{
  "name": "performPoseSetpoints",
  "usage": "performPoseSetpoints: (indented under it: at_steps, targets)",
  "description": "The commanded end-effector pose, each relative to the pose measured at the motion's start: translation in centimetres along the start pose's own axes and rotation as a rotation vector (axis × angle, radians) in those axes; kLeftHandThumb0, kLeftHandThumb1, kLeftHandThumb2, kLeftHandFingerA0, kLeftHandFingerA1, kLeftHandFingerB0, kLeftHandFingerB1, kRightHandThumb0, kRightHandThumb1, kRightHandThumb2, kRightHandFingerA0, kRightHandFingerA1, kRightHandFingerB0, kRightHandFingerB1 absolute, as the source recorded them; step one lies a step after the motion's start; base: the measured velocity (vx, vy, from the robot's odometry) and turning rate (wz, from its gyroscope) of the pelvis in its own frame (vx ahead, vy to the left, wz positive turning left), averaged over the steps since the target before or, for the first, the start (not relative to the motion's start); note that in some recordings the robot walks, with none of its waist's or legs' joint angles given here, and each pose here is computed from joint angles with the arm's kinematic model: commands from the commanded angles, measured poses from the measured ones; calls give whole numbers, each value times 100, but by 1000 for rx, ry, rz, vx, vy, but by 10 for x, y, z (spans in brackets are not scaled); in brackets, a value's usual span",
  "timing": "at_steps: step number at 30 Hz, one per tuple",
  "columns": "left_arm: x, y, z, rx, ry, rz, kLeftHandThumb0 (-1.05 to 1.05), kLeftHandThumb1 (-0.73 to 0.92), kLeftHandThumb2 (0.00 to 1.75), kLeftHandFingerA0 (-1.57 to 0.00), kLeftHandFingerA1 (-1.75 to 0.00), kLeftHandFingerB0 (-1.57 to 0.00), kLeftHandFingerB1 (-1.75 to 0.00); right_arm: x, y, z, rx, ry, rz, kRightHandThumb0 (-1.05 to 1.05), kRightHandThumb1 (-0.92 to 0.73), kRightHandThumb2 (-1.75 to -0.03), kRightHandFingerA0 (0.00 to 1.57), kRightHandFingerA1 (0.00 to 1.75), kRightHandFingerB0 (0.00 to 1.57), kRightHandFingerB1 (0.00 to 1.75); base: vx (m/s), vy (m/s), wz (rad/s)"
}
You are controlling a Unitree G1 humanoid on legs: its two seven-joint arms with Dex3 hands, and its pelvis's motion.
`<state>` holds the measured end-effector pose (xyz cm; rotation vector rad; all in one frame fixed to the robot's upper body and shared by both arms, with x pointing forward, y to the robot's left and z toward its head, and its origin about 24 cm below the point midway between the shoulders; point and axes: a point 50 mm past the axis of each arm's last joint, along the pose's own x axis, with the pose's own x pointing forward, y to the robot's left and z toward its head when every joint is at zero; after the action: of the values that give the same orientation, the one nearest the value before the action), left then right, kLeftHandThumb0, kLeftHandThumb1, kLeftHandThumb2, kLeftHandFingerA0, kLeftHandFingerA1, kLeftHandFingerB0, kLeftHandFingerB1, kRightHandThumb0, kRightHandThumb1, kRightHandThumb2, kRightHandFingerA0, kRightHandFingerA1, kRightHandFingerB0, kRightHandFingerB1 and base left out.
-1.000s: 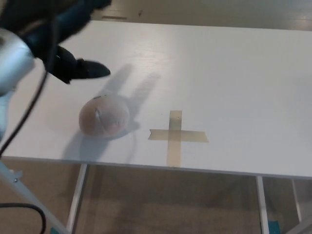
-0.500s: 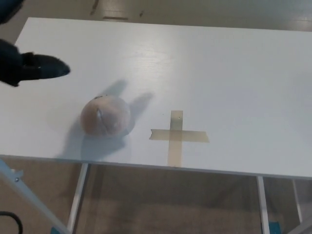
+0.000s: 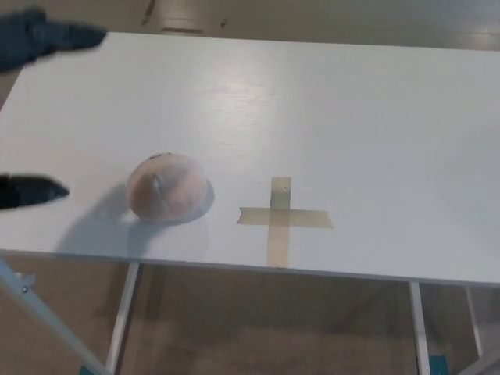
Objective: Use the left hand to take the pink dumpling toy on a person's hand and put it on the desk.
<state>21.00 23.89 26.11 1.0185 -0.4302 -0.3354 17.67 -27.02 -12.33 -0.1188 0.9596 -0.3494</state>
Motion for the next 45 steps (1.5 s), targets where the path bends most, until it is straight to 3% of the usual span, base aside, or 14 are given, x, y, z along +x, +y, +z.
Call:
performPoseSetpoints:
  at_steps: [1,9,20,24,28,31,33,36,37,39,40,41,44,45]
  targets:
    - [-120,-76,12,-856,-187,-667,-47,51,56,-42,-39,-42,-35,-14,-5,-63,-114,134,-60,-21,-68,-60,70,48,53,42,0,0,0]
    - [-138,-112,-9,-920,42,-719,-48,50,55,-57,-43,-54,-38,-16,-7,-69,-115,148,-62,-21,-68,-60,70,48,53,42,0,0,0]
    - [-152,-165,-48,-910,333,-780,-48,52,56,-60,-44,-53,-38,-16,-7,-67,-84,144,-62,-21,-69,-60,71,49,53,42,0,0,0]
    - [-147,-209,-85,-863,608,-547,-47,57,58,-63,-44,-52,-38,-16,-6,-68,-89,147,-61,-21,-69,-60,70,48,53,42,0,0,0]
    - [-134,-260,-135,-762,894,-464,-56,63,60,-58,-41,-47,-36,-16,-3,-68,-116,140,-52,-22,-70,-60,69,48,54,43,0,0,0]
    - [-125,-272,-151,-759,991,-440,-58,63,60,-55,-40,-46,-36,-15,-2,-64,-109,129,-51,-22,-70,-60,69,48,54,43,0,0,0]
    - [-136,-297,-171,-793,1250,-248,-59,68,61,-50,-38,-45,-35,-15,3,-64,-111,129,-41,-23,-70,-60,69,48,53,42,0,0,0]
    - [-144,-306,-171,-767,1312,-197,-58,70,61,-49,-38,-47,-36,-15,5,-62,-100,125,-35,-23,-70,-61,69,48,53,42,0,0,0]
    - [-145,-310,-170,-692,1309,-236,-62,63,97,-33,-49,-41,-52,-13,5,-57,-79,119,-39,-23,-70,-61,69,48,52,42,0,0,0]
    - [-145,-311,-170,-663,1305,-253,-62,63,97,-33,-49,-41,-52,-12,5,-54,-72,117,-40,-23,-70,-61,69,48,52,42,0,0,0]
    - [-144,-310,-171,-663,1293,-240,-60,75,63,-44,-36,-48,-36,-12,4,-54,-81,116,-43,-23,-70,-61,69,48,52,42,0,0,0]
    - [-144,-303,-175,-668,1284,-196,-65,66,99,-42,-52,-36,-48,-11,5,-50,-77,108,-43,-23,-70,-61,68,47,52,42,0,0,0]
    - [-146,-293,-184,-665,1306,-180,-62,65,99,-44,-54,-35,-48,-9,9,-43,-80,95,-33,-23,-70,-61,68,47,51,42,0,0,0]
    - [-147,-290,-187,-664,1313,-179,-57,74,63,-48,-37,-47,-35,-9,11,-41,-80,91,-30,-23,-70,-61,68,47,51,42,0,0,0]
